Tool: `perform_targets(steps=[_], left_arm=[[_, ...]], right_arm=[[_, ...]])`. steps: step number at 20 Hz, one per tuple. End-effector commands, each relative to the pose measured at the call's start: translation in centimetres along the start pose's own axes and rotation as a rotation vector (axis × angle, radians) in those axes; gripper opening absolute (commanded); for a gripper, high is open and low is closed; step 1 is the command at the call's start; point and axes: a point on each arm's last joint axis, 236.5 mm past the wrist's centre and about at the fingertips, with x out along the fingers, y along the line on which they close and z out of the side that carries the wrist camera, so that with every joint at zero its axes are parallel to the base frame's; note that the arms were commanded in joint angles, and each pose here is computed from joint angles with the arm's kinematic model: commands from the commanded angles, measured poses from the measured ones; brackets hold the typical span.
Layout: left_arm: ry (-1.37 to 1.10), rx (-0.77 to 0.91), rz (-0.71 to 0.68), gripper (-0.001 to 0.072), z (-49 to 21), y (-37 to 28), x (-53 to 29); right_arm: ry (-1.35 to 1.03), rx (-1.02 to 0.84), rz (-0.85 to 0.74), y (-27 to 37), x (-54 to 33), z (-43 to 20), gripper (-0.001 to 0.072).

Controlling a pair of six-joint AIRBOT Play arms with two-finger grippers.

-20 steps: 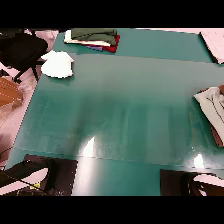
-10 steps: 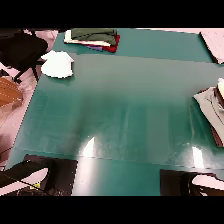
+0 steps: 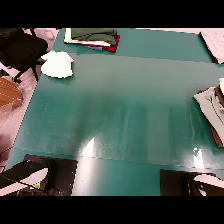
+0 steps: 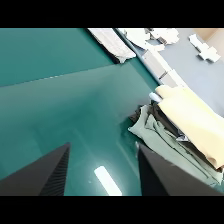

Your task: Fold the shirts.

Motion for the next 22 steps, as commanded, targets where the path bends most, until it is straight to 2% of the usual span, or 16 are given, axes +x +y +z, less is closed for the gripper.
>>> perform_targets(steps=[1,2,4,6,7,8,9,10,11,14,22], left_arm=[[-0.011,0.018,0.008,0.048,0.3,0.1,0.0],[-0.01,0.018,0.008,0.048,0.2,0.2,0.0],[-0.009,0.016,0.006,0.048,0.2,0.1,0.0],[-0.006,0.016,0.005,0.048,0.2,0.1,0.0],[-0.006,0.018,0.009,0.0479,0.2,0.2,0.0],[-0.007,0.018,0.008,0.048,0.2,0.2,0.0],[-0.01,0.018,0.009,0.048,0.2,0.2,0.0],[-0.012,0.017,0.009,0.0479,0.3,0.2,0.0],[-0.013,0.017,0.009,0.048,0.3,0.2,0.0],[-0.016,0.017,0.01,0.048,0.4,0.2,0.0],[-0.016,0.017,0.01,0.048,0.4,0.2,0.0]], right_arm=[[-0.167,-0.027,0.553,12.1,-4.4,2.0,0.062],[-0.183,-0.038,0.72,16.6,-6.0,1.7,0.0648],[-0.171,-0.128,1.009,25.3,-9.4,-1.1,0.0648],[-0.08,-0.28,1.218,33.2,-12.2,-7.7,0.0643],[-0.018,-0.375,1.29,36.4,-13.2,-11.9,0.0577],[0.039,-0.482,1.372,39.5,-14.5,-16.7,0.0433],[0.069,-0.588,1.448,41.7,-15.8,-21.1,0.0269],[0.088,-0.691,1.503,43.3,-16.9,-25.2,0.0064],[0.102,-0.773,1.523,44.1,-17.2,-28.4,0.0019],[0.072,-0.983,1.425,44.8,-15.2,-33.5,0.0019],[0.003,-0.984,1.381,45.4,-14.2,-32.5,0.0019]])
